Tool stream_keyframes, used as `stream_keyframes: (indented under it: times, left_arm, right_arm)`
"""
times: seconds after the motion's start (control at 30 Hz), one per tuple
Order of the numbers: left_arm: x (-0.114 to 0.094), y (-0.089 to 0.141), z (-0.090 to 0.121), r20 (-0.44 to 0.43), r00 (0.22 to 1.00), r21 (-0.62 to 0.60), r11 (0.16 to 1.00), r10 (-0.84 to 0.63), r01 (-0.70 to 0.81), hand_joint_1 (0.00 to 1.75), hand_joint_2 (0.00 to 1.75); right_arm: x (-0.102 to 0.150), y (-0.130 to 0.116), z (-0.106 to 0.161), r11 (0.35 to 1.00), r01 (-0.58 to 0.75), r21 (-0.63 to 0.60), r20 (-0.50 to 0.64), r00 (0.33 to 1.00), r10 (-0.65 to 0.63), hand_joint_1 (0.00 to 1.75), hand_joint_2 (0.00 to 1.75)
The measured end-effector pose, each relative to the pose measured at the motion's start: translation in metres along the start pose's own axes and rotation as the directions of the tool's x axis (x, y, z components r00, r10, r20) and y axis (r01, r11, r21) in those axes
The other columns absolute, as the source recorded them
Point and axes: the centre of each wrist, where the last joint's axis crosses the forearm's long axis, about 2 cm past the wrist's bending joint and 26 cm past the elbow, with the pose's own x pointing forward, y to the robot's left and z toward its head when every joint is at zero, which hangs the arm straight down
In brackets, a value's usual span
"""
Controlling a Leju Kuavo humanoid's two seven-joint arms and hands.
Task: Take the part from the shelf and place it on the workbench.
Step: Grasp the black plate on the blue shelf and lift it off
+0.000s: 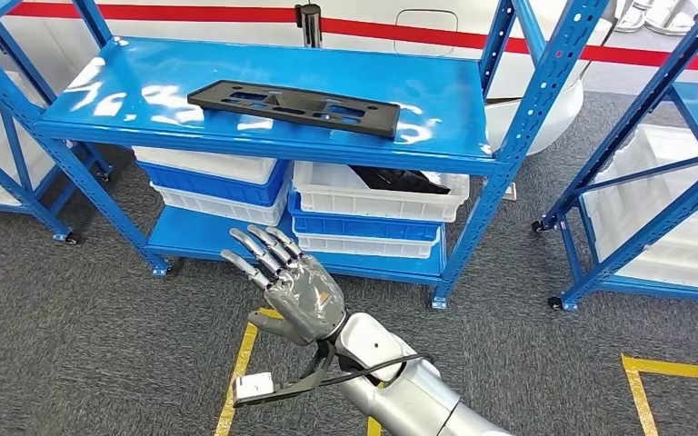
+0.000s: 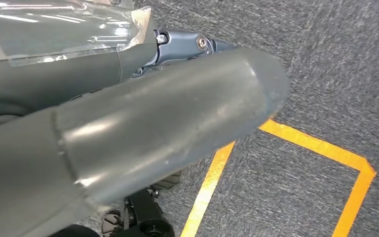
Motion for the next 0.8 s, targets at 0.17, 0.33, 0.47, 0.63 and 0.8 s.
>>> stream_keyframes:
  times: [0.17, 0.33, 0.47, 0.63, 0.8]
  left_arm:
    - [-0.0003, 0.0000, 0.0003, 0.000, 1.000, -0.001, 1.000, -0.001, 0.001, 0.00, 0.00]
    - [-0.0008, 0.0002, 0.0007, -0.005, 1.000, -0.003, 1.000, -0.001, 0.001, 0.00, 0.00]
    - [-0.0004, -0.0024, 0.0008, -0.010, 1.000, -0.014, 1.000, -0.002, 0.002, 0.00, 0.00]
    - [-0.0006, -0.0014, 0.0008, -0.021, 1.000, -0.016, 1.000, -0.004, 0.003, 0.00, 0.00]
    - [-0.0015, 0.0005, 0.0013, -0.031, 1.000, -0.004, 1.000, -0.002, 0.002, 0.00, 0.00]
  right_arm:
    - [-0.0007, 0.0010, 0.0016, 1.000, -0.002, -0.002, -0.004, 1.000, 0.002, 0.00, 1.75]
    - [-0.0018, 0.0042, 0.0078, 1.000, -0.004, 0.015, -0.013, 1.000, 0.004, 0.00, 1.75]
    - [-0.0037, 0.0034, 0.0071, 1.000, -0.027, 0.006, -0.031, 0.999, 0.027, 0.00, 1.75]
    - [-0.0060, 0.0023, 0.0063, 0.998, -0.055, -0.002, -0.070, 0.996, 0.055, 0.00, 1.75]
    - [-0.0056, 0.0045, 0.0067, 0.997, -0.074, 0.012, -0.099, 0.992, 0.075, 0.00, 1.75]
